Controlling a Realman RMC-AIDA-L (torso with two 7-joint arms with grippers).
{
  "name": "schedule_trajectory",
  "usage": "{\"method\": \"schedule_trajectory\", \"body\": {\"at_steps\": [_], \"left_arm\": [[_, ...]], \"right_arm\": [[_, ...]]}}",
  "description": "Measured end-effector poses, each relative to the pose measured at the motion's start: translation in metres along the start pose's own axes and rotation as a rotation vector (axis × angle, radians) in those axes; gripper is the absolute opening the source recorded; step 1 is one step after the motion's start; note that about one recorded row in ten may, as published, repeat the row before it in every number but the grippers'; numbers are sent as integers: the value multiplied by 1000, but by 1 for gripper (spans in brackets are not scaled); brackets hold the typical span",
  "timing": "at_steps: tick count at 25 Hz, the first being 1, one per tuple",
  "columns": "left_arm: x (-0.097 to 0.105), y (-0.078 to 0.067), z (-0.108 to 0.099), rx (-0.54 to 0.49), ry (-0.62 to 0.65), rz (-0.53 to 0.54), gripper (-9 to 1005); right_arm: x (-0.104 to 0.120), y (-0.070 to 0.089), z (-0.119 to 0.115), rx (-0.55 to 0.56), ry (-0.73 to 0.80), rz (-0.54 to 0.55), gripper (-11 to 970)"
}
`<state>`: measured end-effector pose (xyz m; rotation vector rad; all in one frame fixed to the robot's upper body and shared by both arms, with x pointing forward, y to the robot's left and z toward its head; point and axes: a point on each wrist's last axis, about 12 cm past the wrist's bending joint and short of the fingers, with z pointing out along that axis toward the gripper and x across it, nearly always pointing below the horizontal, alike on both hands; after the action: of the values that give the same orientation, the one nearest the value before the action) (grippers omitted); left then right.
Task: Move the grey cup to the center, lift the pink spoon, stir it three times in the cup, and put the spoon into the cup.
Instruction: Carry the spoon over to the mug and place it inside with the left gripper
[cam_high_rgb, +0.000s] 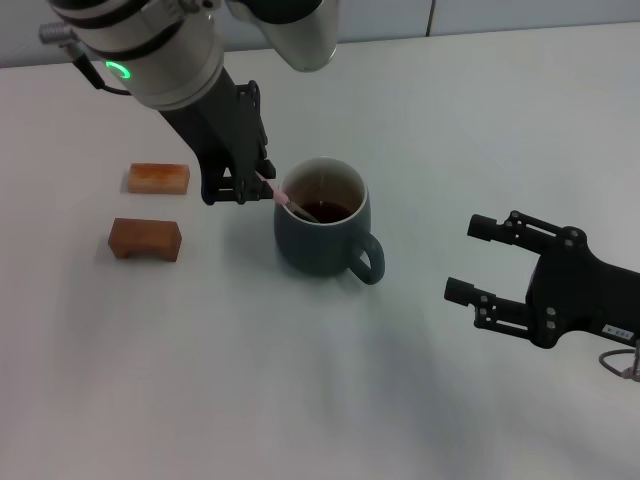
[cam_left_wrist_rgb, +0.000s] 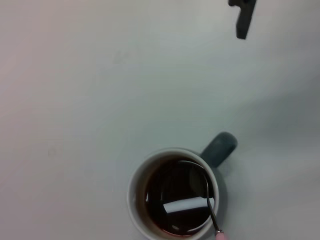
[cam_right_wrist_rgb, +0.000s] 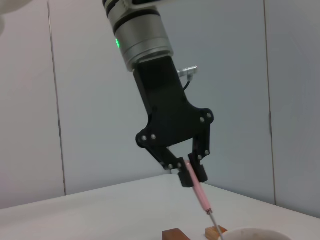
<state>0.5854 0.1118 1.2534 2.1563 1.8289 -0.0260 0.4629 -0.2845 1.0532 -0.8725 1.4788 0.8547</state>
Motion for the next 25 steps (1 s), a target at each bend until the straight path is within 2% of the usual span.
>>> {"method": "schedule_trajectory", "body": {"at_steps": [12,18,19,25], "left_arm": [[13,2,-1,-53,28,-24,132],[11,4,-1,-68,31,-12,132],[4,6,-3,-71,19,3,132],[-2,3,0,-57,13,5,135]], "right_arm": [[-1,-1,4,-20,5,-6,755],[-2,-1,3,-20,3,-4,755],[-1,-1,3,-19,4,-4,754],[-1,-1,3,-18,7,-3,754]]}}
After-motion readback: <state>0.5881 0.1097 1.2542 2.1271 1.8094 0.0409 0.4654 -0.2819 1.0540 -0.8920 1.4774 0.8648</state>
